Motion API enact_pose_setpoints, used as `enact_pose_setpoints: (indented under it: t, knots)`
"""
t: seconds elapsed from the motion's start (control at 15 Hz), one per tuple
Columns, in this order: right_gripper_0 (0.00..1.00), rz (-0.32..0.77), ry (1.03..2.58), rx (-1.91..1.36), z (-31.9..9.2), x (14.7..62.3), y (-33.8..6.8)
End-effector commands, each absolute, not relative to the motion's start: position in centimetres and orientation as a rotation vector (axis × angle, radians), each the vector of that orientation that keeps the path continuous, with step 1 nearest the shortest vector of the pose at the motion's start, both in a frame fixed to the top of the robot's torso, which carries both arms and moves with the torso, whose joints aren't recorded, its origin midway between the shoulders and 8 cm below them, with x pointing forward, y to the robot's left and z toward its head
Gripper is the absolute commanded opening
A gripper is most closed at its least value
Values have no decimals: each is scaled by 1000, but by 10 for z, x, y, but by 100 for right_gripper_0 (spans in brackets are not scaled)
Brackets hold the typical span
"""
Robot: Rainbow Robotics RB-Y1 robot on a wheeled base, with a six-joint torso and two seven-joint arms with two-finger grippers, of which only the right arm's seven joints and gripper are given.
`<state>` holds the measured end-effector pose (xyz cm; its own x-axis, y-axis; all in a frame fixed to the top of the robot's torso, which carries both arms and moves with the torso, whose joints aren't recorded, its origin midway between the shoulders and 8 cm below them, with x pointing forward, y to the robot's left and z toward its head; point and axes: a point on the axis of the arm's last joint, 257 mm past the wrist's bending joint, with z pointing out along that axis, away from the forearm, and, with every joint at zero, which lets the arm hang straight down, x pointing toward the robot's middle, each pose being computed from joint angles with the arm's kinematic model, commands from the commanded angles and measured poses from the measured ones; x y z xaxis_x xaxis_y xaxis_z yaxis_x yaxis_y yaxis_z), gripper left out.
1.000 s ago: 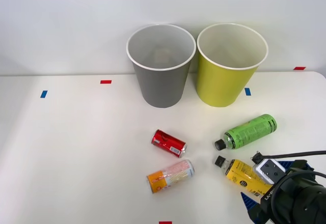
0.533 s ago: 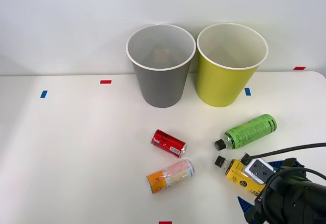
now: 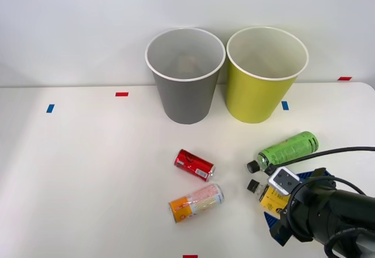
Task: Put cans in the gray bin, plastic bottles in the light green bin
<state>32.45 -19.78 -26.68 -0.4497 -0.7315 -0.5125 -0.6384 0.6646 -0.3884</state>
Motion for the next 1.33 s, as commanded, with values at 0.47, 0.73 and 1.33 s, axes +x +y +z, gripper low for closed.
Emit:
enact_pose_setpoints:
  t: [0.47, 0.73, 1.33]
  knots:
    - [100, -221, 2243, -1103, -288, 333, -206]
    - [100, -236, 2248, -1117, -297, 337, -204]
    - [100, -312, 2294, -1132, -306, 342, -209]
